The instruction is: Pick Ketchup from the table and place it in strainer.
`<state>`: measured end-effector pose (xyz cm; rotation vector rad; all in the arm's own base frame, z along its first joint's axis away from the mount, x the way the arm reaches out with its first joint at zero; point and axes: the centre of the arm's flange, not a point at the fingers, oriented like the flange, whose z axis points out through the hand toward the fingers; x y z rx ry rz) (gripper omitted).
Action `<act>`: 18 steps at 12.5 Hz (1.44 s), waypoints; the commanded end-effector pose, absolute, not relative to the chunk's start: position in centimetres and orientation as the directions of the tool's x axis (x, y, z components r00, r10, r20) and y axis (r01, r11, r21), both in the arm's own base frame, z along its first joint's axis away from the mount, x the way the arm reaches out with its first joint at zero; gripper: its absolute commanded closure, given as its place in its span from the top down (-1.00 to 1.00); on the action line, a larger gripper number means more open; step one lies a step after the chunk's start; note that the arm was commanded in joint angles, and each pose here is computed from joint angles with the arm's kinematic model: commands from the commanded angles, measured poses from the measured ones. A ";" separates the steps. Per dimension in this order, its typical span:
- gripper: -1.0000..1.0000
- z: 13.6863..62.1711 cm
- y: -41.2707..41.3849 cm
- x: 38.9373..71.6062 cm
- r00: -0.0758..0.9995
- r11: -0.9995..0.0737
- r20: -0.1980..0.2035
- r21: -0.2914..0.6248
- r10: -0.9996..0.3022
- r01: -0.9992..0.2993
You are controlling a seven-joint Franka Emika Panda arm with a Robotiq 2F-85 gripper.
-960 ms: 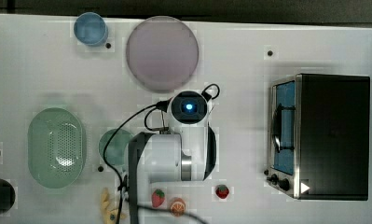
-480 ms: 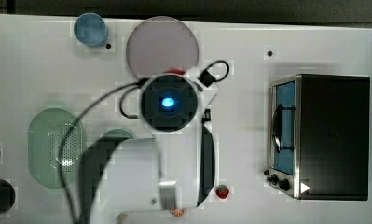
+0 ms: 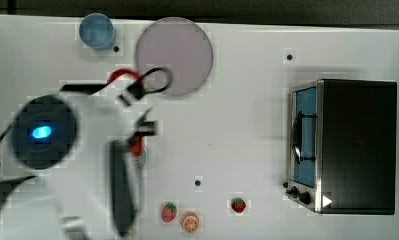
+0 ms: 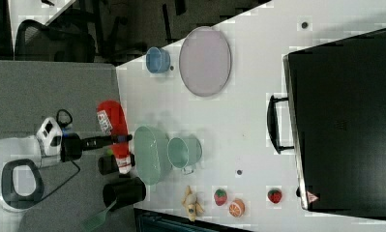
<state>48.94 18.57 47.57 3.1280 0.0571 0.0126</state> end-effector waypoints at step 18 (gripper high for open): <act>1.00 28.3 40.1 43.5 0.986 -0.965 -0.077 -0.205 -0.151 -0.164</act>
